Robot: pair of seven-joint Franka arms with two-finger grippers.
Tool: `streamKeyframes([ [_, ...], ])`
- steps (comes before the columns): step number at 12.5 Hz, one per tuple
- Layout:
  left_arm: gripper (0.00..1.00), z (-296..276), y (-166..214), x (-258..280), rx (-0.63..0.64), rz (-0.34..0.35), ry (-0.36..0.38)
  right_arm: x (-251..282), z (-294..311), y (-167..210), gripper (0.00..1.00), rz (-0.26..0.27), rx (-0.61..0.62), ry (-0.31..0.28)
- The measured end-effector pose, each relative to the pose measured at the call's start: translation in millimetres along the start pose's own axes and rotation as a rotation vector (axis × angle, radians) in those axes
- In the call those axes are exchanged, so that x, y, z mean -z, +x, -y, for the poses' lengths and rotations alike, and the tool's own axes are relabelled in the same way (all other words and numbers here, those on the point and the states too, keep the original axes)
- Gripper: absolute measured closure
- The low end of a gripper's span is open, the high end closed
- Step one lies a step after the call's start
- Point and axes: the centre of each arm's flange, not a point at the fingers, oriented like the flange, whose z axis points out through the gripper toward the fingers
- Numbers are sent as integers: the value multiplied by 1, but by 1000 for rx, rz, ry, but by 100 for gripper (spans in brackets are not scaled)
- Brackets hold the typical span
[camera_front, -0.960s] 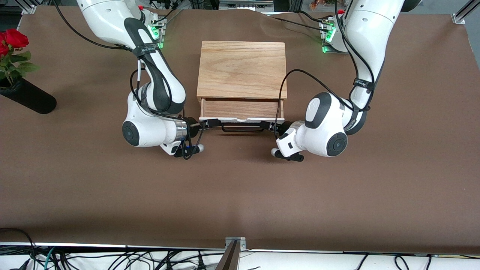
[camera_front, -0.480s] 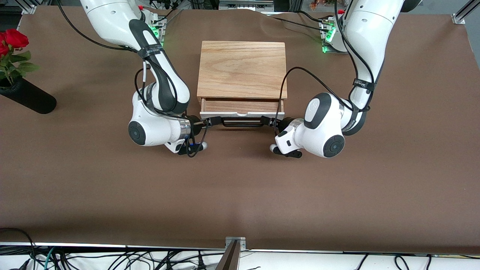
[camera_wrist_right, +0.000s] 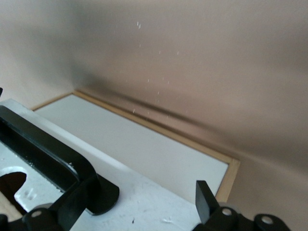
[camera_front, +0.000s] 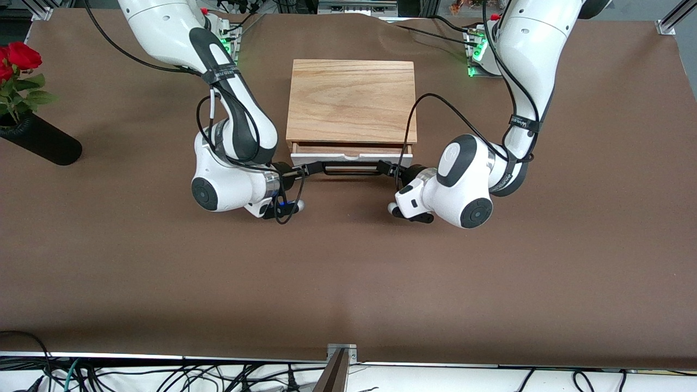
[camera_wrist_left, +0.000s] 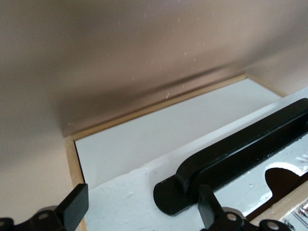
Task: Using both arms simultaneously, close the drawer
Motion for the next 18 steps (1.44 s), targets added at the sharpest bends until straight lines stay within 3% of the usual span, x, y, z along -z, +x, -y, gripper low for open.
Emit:
streamKeyframes([
  [6,0,-2,-9,-15,-1,104,8,-11,3,-10,0,86,3,1],
  [18,0,-8,-8,-24,-11,145,23,-11,0,-13,0,102,-2,-1],
])
